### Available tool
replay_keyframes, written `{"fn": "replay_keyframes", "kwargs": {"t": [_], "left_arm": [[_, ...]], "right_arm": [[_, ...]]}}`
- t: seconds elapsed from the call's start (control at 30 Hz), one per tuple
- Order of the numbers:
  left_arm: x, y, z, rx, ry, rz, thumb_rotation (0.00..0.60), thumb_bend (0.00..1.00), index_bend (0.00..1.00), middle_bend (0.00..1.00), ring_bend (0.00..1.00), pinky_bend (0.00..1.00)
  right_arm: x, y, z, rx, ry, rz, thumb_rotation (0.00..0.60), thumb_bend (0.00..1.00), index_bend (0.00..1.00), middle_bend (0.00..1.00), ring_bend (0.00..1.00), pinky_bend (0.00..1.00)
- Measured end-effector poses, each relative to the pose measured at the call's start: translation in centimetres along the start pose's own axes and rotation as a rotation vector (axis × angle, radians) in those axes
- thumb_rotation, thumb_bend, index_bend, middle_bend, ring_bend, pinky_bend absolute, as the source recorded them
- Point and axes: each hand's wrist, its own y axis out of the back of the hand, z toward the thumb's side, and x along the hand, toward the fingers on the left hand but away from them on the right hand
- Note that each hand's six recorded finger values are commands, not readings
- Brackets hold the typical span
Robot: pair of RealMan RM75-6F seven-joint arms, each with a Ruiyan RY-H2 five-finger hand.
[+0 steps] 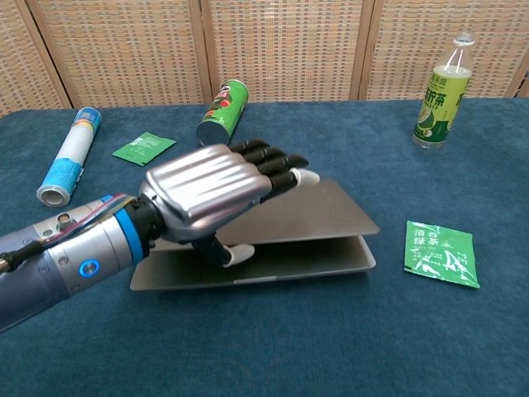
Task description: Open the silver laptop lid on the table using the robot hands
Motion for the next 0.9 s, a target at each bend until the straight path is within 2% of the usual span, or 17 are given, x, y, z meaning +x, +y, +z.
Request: {"fn": "replay_keyframes", "kwargs": {"t": [0.17, 0.33, 0.4, 0.5, 0.57, 0.73, 0.9], "left_arm": [[1.1, 1.4, -2.0, -0.024, 0.092, 0.036, 0.600, 0.34, 0.00, 0.00, 0.00, 0.00], [1.9, 1.8, -3.2, -0.087, 0.158, 0.041, 0.600, 0.34, 0.00, 0.00, 0.00, 0.00], [2.1, 1.8, -3.4, -0.102, 0.174, 0.038, 0.600, 0.34, 0.00, 0.00, 0.00, 0.00], [2.4, 1.8, -3.6, -0.113, 0.188, 0.031, 0.600, 0.34, 0.00, 0.00, 0.00, 0.00], [2.7, 1.8, -3.6, -0.122, 0.193, 0.029, 0.600, 0.34, 0.00, 0.00, 0.00, 0.00], [3.0, 1.9, -3.6, -0.125, 0.197, 0.030, 0.600, 0.34, 0.00, 0.00, 0.00, 0.00], [3.0, 2.0, -4.1, -0.140, 0.205, 0.028, 0.600, 0.34, 0.00, 0.00, 0.00, 0.00]], "right_arm": [[-0.4, -0.9, 0.6, 0.050, 0.045, 0.046, 0.600, 0.00, 0.20, 0.01, 0.00, 0.00], [-0.8, -2.1, 2.0, 0.080, 0.129, 0.098, 0.600, 0.00, 0.26, 0.08, 0.00, 0.00], [-1.1, -2.8, 2.8, 0.090, 0.172, 0.124, 0.600, 0.03, 0.27, 0.11, 0.00, 0.01], [-1.7, -3.9, 4.0, 0.105, 0.240, 0.170, 0.600, 0.21, 0.29, 0.15, 0.03, 0.05], [-2.0, -4.8, 4.7, 0.104, 0.281, 0.211, 0.600, 0.39, 0.30, 0.16, 0.06, 0.07], [-3.0, -8.1, 7.3, 0.047, 0.389, 0.374, 0.600, 0.55, 0.28, 0.17, 0.07, 0.09], [-4.7, -11.6, 10.6, 0.026, 0.467, 0.493, 0.600, 0.63, 0.26, 0.16, 0.08, 0.13]]}}
